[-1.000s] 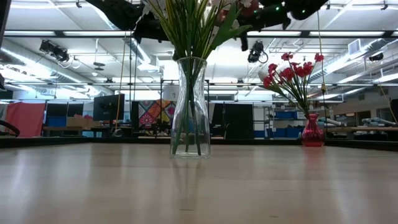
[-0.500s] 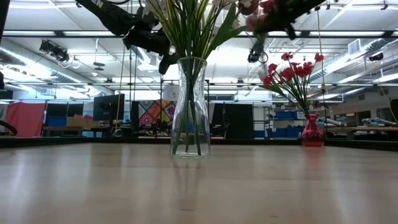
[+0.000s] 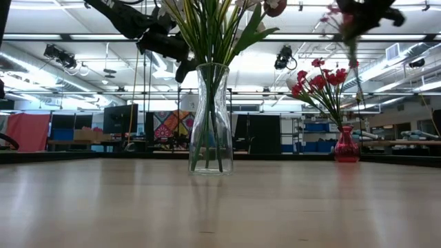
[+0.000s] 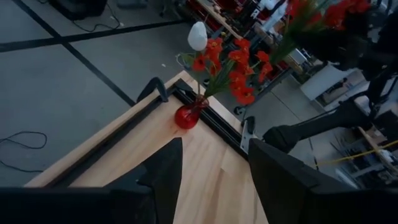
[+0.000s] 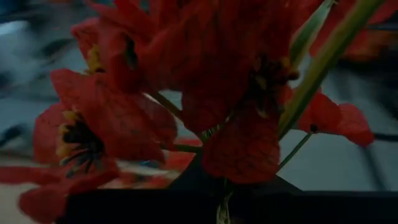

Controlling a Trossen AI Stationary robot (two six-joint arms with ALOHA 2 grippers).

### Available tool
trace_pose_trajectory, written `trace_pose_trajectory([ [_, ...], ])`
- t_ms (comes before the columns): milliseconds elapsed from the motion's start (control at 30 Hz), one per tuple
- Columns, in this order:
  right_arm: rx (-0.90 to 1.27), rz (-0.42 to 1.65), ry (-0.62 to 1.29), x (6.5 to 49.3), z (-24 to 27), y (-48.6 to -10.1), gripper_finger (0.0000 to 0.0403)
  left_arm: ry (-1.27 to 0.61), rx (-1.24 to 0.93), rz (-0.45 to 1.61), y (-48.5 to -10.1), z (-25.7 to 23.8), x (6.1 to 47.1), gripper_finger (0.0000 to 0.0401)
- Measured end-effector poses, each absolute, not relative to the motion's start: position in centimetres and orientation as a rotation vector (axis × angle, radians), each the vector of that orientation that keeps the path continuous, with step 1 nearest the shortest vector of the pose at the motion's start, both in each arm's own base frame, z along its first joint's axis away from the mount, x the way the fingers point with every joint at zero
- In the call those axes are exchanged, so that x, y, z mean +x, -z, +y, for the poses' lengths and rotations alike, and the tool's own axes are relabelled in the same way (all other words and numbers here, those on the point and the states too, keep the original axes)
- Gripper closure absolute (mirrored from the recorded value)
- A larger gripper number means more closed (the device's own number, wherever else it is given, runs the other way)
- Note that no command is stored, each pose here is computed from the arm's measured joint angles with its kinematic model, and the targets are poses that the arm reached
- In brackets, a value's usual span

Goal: Sort flowers into vase by color
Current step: Put the orange flowers into the red vase

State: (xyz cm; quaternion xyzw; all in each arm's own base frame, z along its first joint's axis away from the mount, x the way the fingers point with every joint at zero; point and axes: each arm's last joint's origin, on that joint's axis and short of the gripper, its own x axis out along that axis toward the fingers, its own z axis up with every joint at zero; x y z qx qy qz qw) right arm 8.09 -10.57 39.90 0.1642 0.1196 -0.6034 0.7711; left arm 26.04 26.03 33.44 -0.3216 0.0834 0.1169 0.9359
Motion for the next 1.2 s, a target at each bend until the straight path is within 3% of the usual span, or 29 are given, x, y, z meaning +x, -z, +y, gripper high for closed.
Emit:
trace_pose_trajectory([
  [133,0.364,0.194,1.518,6.9,-10.4,-39.3,0.0389,-0.24,-0.679,0.177,-33.4,25.9,26.1,0.0213],
  [300,0.35,0.06,1.621,6.7,-11.0,-38.2,0.0389,-0.234,-0.692,0.197,-33.2,25.6,26.3,0.0213],
  [433,0.324,-0.029,1.627,7.3,-11.9,-37.1,0.0389,-0.232,-0.694,0.216,-33.0,25.4,26.4,0.0213],
  [700,0.331,-0.014,1.589,8.7,-13.4,-33.4,0.039,-0.235,-0.686,0.255,-32.6,25.3,26.3,0.0213],
  [1000,0.256,0.022,1.51,9.3,-13.9,-31.8,0.0389,-0.233,-0.664,0.276,-32.4,25.3,26.2,0.0213],
  [1200,0.333,0.092,1.48,9.2,-13.6,-31.1,0.0307,-0.233,-0.661,0.277,-32.4,25.3,26.2,0.0213],
])
